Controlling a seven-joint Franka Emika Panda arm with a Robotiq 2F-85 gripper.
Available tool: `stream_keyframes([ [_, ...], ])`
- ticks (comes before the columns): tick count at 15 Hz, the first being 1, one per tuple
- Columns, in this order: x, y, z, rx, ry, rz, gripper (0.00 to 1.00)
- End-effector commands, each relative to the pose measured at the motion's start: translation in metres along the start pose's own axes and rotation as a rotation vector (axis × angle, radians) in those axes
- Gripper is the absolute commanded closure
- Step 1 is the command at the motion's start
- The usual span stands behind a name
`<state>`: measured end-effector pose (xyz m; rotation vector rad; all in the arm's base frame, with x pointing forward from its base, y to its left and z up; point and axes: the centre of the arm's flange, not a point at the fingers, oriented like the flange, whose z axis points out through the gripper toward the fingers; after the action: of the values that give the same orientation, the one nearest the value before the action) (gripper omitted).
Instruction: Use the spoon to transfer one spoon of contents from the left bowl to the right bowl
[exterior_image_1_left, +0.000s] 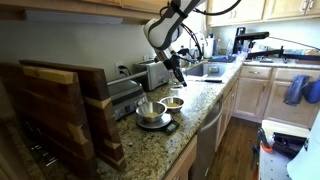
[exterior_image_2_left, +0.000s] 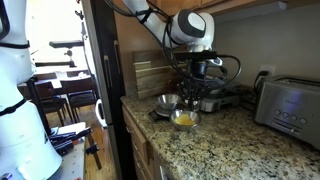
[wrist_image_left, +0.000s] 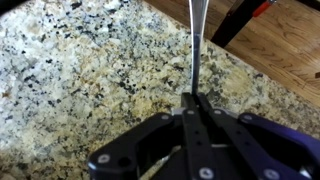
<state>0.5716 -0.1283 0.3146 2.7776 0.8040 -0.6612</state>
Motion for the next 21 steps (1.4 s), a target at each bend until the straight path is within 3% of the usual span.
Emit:
stream_keyframes([
  [1, 0.006, -0.008, -0.004, -0.035, -0.038, -0.034, 0.97],
  [8, 0.051, -0.05, 0.018, -0.166, -0.298, -0.238, 0.97],
  [13, 0.074, -0.069, 0.036, -0.257, -0.429, -0.337, 0.97],
  [21, 0.103, -0.073, 0.052, -0.38, -0.532, -0.409, 0.97],
])
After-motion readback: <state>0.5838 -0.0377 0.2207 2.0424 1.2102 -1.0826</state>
